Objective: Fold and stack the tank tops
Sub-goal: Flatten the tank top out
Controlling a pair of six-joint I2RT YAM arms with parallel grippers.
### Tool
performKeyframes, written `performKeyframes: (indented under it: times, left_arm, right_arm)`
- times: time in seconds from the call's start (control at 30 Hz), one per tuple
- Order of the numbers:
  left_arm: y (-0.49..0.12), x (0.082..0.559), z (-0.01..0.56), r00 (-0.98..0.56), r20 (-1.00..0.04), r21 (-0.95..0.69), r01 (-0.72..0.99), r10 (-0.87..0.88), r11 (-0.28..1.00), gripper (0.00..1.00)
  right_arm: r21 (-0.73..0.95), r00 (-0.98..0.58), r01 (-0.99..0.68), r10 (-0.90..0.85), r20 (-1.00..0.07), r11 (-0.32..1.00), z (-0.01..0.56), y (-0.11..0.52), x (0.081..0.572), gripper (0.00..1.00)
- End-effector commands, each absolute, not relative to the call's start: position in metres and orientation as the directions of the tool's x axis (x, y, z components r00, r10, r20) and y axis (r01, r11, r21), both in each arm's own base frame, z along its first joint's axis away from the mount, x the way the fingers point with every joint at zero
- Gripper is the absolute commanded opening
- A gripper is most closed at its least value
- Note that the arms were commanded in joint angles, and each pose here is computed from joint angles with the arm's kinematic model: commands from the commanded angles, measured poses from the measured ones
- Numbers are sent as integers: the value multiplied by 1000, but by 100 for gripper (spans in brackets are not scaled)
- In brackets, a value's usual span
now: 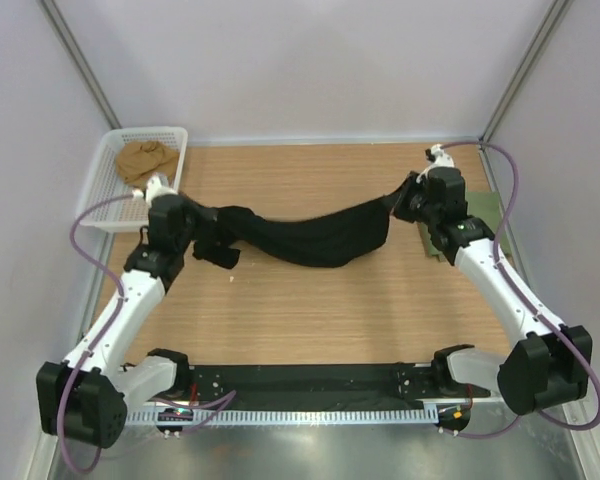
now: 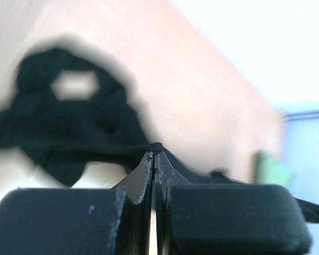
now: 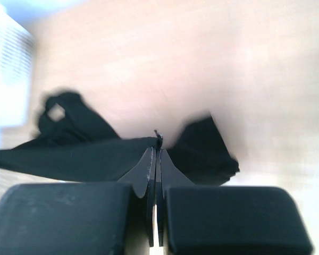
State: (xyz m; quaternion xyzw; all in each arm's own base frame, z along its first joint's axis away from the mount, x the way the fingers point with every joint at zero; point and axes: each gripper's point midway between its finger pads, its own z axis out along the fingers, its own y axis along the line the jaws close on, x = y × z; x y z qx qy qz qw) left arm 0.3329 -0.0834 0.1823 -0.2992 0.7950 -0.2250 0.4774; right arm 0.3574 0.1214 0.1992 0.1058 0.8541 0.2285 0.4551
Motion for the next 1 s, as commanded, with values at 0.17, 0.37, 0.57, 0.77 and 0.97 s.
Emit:
performKeyframes:
  times: [0.17,0.37,0.57,0.77,0.97]
  left_arm:
    - [-82,317,401,-105,-749,-662,91,-654,744,0]
    - [-64,221,483,99,-797,-553,276,-595,787,0]
    - [-57,177,488,138,-778,-551,319,-613,771,0]
    - [-63,238,433,0,-775,-623,174,-632,763,0]
    - [-88,339,330,-228,-733,-656,-11,-641,755,0]
  right_arm:
    - [439,-169,-295,406,-898,848,395,115,324,1]
    - [356,-5,-509,411,-912,784,451,120,241,1]
    - [336,77,-547,446,-892,767,474,108,186,1]
    - [398,-30,-303,409,-912,866,438,85,242,1]
    - [397,-247,-35,377,-893,917,345,80,340,1]
